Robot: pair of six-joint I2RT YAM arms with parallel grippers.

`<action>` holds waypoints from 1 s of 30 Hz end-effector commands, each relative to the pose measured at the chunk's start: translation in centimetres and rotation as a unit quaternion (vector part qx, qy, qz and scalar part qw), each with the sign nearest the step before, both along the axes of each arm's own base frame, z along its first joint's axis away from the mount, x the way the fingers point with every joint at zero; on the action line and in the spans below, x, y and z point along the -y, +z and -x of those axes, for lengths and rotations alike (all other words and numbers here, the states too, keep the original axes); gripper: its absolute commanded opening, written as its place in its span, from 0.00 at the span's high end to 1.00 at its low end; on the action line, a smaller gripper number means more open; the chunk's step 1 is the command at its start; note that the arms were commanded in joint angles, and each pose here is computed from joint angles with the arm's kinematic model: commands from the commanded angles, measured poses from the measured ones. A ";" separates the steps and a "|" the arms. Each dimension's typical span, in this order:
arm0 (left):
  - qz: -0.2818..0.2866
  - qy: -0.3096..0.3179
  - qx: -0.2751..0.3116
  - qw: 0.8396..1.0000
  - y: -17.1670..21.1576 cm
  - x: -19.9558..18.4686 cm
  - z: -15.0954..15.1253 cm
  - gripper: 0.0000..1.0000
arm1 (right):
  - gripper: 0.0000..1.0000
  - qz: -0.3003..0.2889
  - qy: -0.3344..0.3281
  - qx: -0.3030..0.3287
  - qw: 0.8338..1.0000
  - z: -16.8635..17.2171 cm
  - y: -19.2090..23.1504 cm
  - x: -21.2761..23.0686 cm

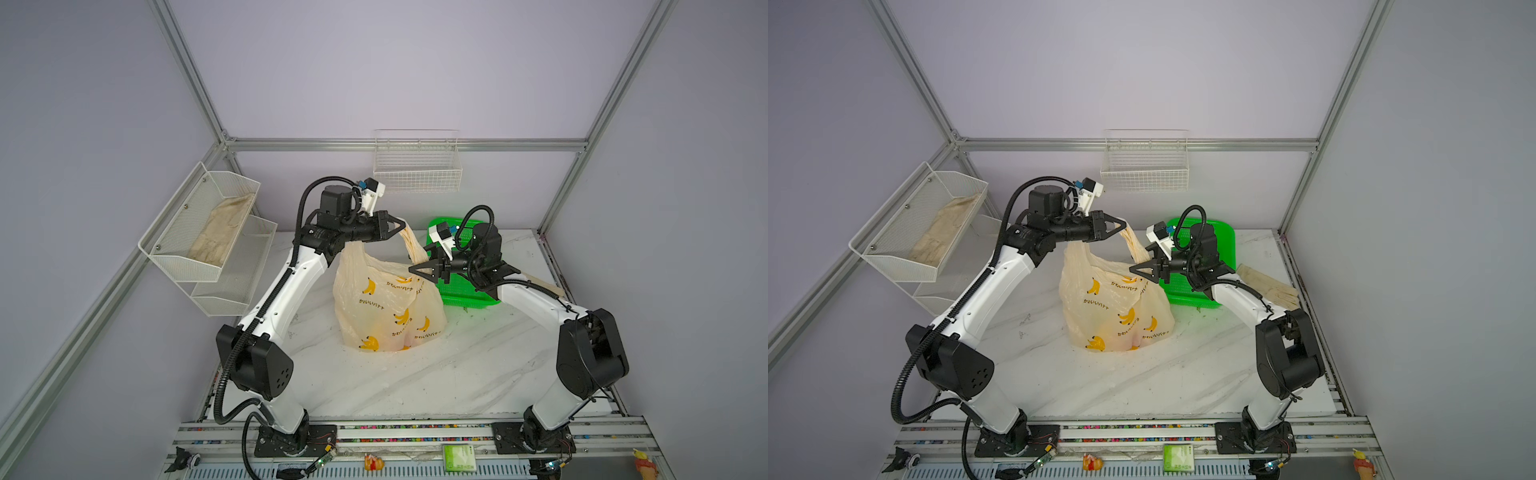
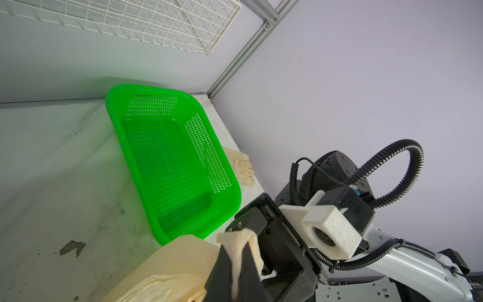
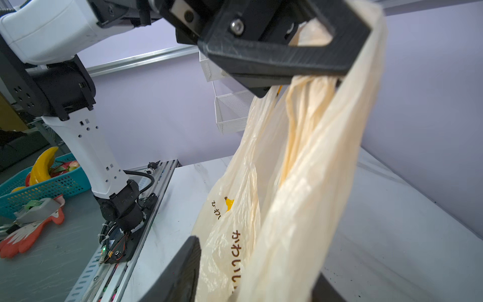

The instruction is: Place the fake fruits into the plastic bag and tie a complex knot

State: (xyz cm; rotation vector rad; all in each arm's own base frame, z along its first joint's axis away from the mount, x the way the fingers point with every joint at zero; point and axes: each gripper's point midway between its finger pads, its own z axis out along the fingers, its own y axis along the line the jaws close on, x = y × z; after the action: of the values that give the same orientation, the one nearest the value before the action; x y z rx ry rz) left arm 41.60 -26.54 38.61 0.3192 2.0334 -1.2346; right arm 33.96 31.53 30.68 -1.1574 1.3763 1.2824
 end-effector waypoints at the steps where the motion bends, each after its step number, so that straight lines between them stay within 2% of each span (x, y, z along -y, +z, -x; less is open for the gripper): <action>1: 0.028 -0.001 0.066 0.997 5.5 -0.6 1.3 1.00 | 0.55 -0.001 -0.007 0.014 1.000 0.0 0.8 0.2; 6: 0.031 -0.001 0.067 0.997 5.7 -0.5 1.2 1.00 | 0.74 0.001 -0.022 0.011 1.000 -0.6 0.5 0.1; 11: 0.031 0.001 0.072 0.997 5.9 -0.5 1.1 1.00 | 0.84 -0.004 -0.035 0.004 0.999 -1.1 0.4 0.1; 13: 0.026 0.000 0.081 0.996 5.9 -0.6 1.3 0.89 | 0.90 -0.007 -0.051 0.005 0.999 -1.5 0.4 0.3; 15: 0.012 0.006 0.100 0.995 6.0 -1.1 1.6 0.66 | 0.96 -0.004 -0.074 0.005 0.997 -2.0 0.3 0.5; 17: -0.004 0.015 0.124 0.992 6.2 -1.8 2.1 0.53 | 1.00 -0.002 -0.093 0.003 0.996 -2.3 0.2 0.7; 19: -0.019 0.024 0.147 0.989 6.6 -2.6 2.7 0.41 | 1.00 -0.001 -0.105 0.000 0.994 -2.5 0.1 0.9; 23: -0.045 0.034 0.200 0.978 7.3 -4.6 5.0 0.30 | 1.00 -0.004 -0.118 -0.003 0.993 -2.6 0.0 1.2; 26: -0.069 0.041 0.252 0.964 8.1 -6.4 7.6 0.23 | 1.00 -0.008 -0.123 -0.003 0.992 -2.6 0.2 1.3; 27: -0.094 0.049 0.269 0.957 7.6 -7.3 8.0 0.19 | 1.00 -0.009 -0.124 -0.002 0.992 -2.6 0.3 1.3; 29: -0.129 0.113 0.259 0.950 6.3 -10.1 7.6 0.16 | 1.00 -0.013 -0.126 0.000 0.992 -2.6 0.5 1.4; 30: -0.148 0.124 0.267 0.944 5.4 -11.4 7.5 0.13 | 1.00 -0.013 -0.127 0.000 0.992 -2.6 0.5 1.4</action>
State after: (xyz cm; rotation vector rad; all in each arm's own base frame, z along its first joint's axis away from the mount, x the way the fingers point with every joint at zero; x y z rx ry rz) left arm 32.65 -18.23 47.14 0.4834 1.6733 -0.8127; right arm 36.98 30.49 28.78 -0.9404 1.5275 1.1416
